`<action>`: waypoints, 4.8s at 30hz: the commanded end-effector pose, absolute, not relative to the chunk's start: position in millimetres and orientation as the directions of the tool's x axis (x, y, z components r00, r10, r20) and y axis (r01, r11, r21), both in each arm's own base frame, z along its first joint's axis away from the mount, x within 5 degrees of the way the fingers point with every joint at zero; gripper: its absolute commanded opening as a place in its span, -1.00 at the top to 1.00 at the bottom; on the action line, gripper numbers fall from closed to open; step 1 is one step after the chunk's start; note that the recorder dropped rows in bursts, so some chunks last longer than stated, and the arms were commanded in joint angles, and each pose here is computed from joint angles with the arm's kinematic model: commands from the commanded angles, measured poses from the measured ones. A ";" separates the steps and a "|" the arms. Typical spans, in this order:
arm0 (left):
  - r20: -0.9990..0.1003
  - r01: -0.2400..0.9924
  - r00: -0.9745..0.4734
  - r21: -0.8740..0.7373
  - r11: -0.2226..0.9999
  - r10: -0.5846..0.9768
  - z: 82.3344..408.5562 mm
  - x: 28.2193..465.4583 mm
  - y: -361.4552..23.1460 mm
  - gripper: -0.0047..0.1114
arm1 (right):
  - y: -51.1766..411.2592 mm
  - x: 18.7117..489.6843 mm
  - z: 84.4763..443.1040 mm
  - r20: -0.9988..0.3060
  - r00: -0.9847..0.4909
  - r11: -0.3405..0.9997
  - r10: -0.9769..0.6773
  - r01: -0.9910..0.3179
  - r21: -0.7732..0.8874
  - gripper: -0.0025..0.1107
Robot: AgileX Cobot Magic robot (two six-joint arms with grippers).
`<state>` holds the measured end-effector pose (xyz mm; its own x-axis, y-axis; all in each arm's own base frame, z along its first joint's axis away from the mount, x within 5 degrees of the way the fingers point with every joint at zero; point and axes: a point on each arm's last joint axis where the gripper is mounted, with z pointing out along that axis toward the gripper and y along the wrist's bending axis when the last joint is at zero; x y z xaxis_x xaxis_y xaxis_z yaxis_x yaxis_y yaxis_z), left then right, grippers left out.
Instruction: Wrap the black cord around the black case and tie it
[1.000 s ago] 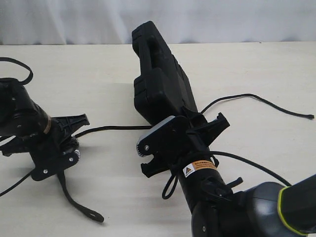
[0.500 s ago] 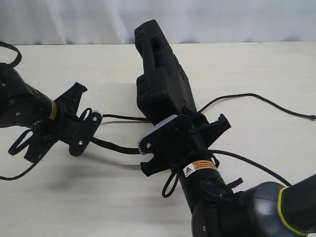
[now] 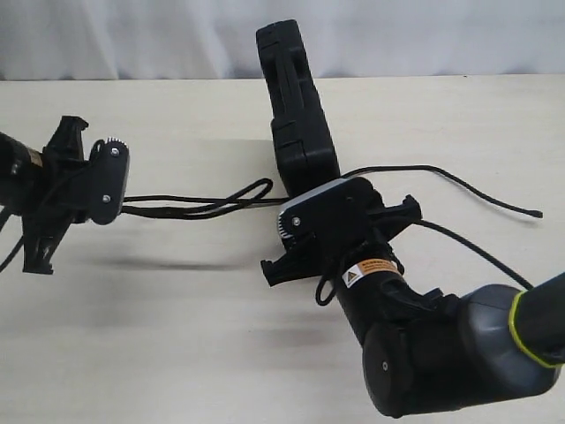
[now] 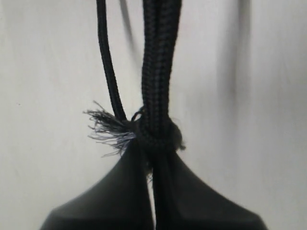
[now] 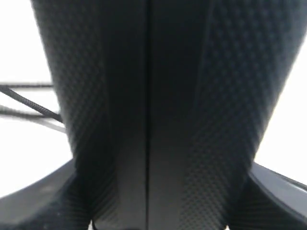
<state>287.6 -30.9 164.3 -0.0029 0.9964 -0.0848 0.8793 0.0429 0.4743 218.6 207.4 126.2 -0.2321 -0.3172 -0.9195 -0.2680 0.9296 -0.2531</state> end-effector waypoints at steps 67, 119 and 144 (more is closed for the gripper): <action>-0.612 0.909 -0.376 -0.100 0.404 0.696 189.2 307.9 -40.9 0.92 | 199.1 210.4 121.8 -0.911 -0.207 0.903 -0.356 -0.327 -0.279 0.88; -0.484 0.923 -0.384 -0.194 0.332 0.786 199.4 343.4 -88.0 0.92 | 202.8 209.0 120.8 -0.891 -0.179 0.864 -0.417 -0.382 -0.327 0.88; -0.147 0.867 -0.480 -0.230 0.442 0.865 147.4 346.8 -63.4 0.92 | 202.8 209.0 120.8 -0.885 -0.172 0.856 -0.433 -0.385 -0.344 0.88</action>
